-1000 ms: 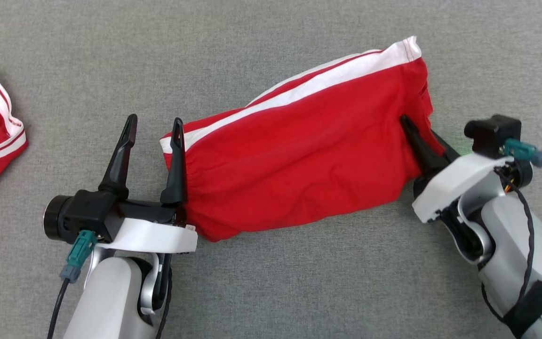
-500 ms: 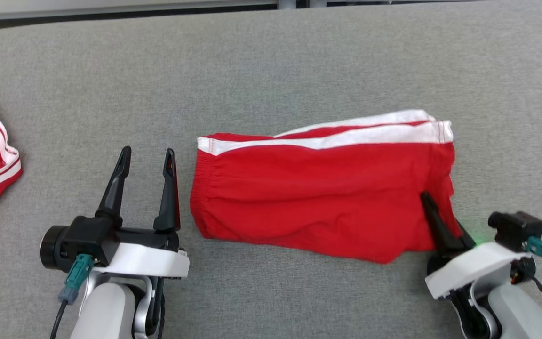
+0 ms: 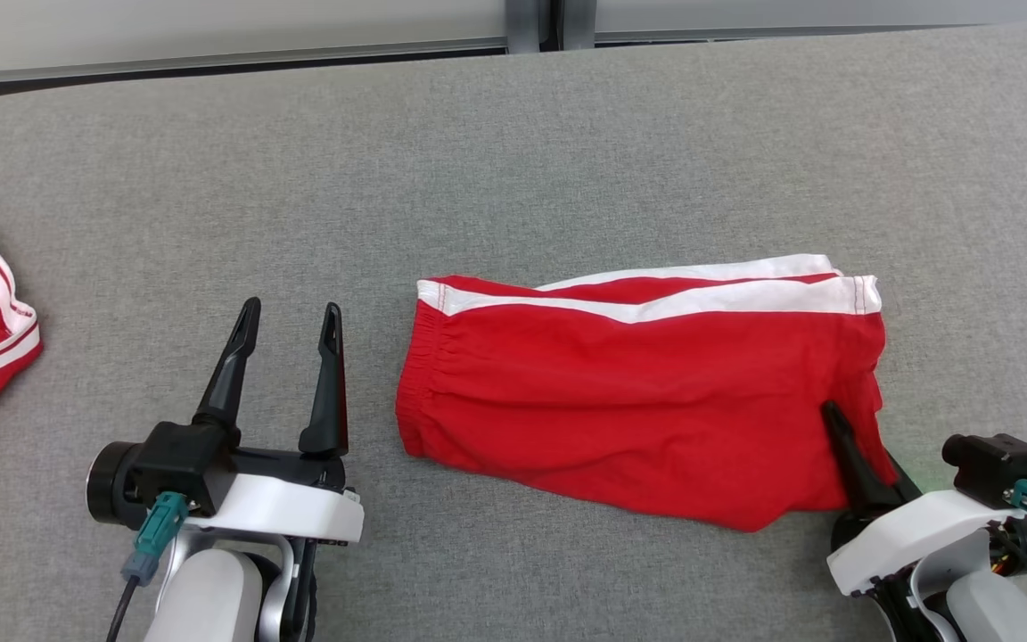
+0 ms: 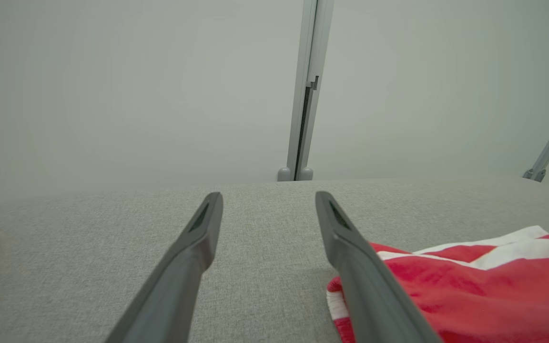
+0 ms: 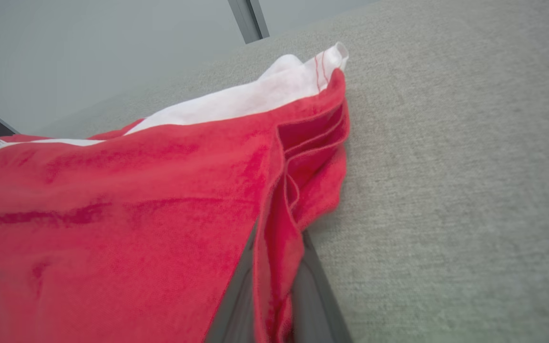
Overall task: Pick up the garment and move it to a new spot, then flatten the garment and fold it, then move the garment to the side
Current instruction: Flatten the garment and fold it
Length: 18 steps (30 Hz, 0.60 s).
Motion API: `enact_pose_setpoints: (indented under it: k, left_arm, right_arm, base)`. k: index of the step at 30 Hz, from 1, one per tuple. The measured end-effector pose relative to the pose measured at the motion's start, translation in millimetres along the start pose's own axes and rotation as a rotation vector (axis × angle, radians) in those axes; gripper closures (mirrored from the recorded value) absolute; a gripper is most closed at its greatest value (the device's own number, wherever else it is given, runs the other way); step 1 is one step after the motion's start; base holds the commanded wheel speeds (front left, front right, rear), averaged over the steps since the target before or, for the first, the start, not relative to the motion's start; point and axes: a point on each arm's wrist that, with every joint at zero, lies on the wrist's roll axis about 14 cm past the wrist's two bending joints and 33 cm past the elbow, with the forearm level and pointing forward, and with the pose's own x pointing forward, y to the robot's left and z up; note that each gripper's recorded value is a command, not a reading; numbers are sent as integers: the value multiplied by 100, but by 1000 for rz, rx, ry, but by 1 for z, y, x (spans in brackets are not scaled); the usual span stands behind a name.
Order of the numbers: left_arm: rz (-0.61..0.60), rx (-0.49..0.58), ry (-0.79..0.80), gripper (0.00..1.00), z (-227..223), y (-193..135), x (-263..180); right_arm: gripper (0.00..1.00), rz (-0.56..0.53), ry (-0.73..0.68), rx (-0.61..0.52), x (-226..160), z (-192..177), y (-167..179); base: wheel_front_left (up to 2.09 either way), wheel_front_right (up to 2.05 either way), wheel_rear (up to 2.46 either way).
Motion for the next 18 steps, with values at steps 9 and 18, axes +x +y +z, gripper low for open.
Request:
enact_pose_setpoints:
  k: [9,18]
  left_arm:
    - [6,-11,-1,0,1,0,-3]
    - [22,-12,-11,0,7,5,-8]
  right_arm:
    - [100,13,-43,-39,8,20,0]
    - [100,306,-142,-202,30,84,108]
  base:
    - [0,0,0]
    - [0,0,0]
